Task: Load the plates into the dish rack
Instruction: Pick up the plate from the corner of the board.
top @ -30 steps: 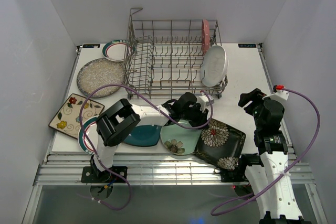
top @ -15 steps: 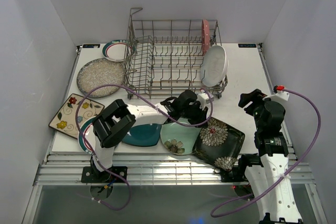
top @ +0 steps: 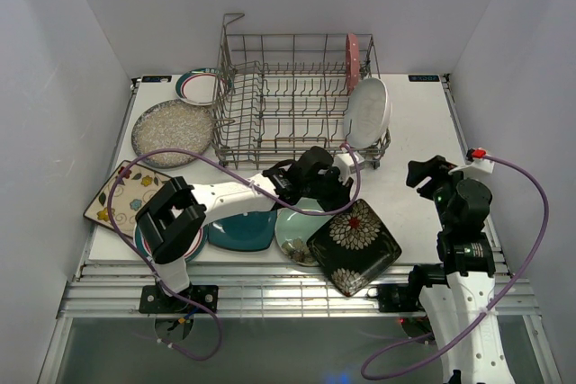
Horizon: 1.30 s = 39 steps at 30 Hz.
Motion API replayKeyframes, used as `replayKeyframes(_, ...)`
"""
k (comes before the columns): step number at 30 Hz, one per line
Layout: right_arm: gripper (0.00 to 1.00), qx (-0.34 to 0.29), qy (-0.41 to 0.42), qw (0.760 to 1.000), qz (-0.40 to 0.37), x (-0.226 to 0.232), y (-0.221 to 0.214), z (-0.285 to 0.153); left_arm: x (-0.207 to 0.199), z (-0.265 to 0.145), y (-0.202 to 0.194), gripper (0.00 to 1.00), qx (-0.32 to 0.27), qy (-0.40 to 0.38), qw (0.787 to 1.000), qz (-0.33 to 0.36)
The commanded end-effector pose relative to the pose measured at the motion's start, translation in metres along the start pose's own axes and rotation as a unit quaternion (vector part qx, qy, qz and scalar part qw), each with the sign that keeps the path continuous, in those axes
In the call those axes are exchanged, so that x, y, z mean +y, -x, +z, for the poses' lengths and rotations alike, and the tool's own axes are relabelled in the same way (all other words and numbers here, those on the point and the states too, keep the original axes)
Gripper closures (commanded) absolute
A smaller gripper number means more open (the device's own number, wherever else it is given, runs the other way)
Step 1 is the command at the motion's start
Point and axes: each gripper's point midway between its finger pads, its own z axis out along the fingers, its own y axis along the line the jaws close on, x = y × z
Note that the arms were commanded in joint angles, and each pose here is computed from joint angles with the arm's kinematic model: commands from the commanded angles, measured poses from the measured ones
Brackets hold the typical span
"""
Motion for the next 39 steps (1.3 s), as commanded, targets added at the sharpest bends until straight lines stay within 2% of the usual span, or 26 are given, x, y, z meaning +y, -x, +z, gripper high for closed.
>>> replayKeyframes(1,0.31,-0.024,0.035,0.999,-0.014,0.011,0.009,-0.002,-0.015,-0.025,0.048,1.0,-0.057,-0.004,0.998,0.037)
replayKeyframes(11,0.31,-0.029,0.04,0.999,-0.015,0.013,0.011,-0.003,-0.013,-0.017,0.042,1.0,-0.032,-0.01,0.999,0.03)
replayKeyframes(15,0.31,-0.021,0.09,0.995,-0.032,0.029,0.007,-0.006,-0.012,-0.023,0.046,1.0,-0.026,-0.008,0.999,0.031)
replayKeyframes(21,0.31,-0.014,0.253,0.965,-0.07,0.08,-0.002,-0.025,-0.002,-0.04,0.06,1.0,-0.036,0.003,0.999,0.03)
replayKeyframes(31,0.31,0.004,0.352,0.931,-0.093,0.107,-0.013,-0.034,0.016,-0.076,0.079,1.0,-0.056,0.012,0.998,0.025)
replayKeyframes(39,0.31,0.016,0.396,0.913,-0.096,0.117,-0.021,-0.041,0.009,-0.1,0.09,1.0,-0.069,-0.004,0.997,0.031)
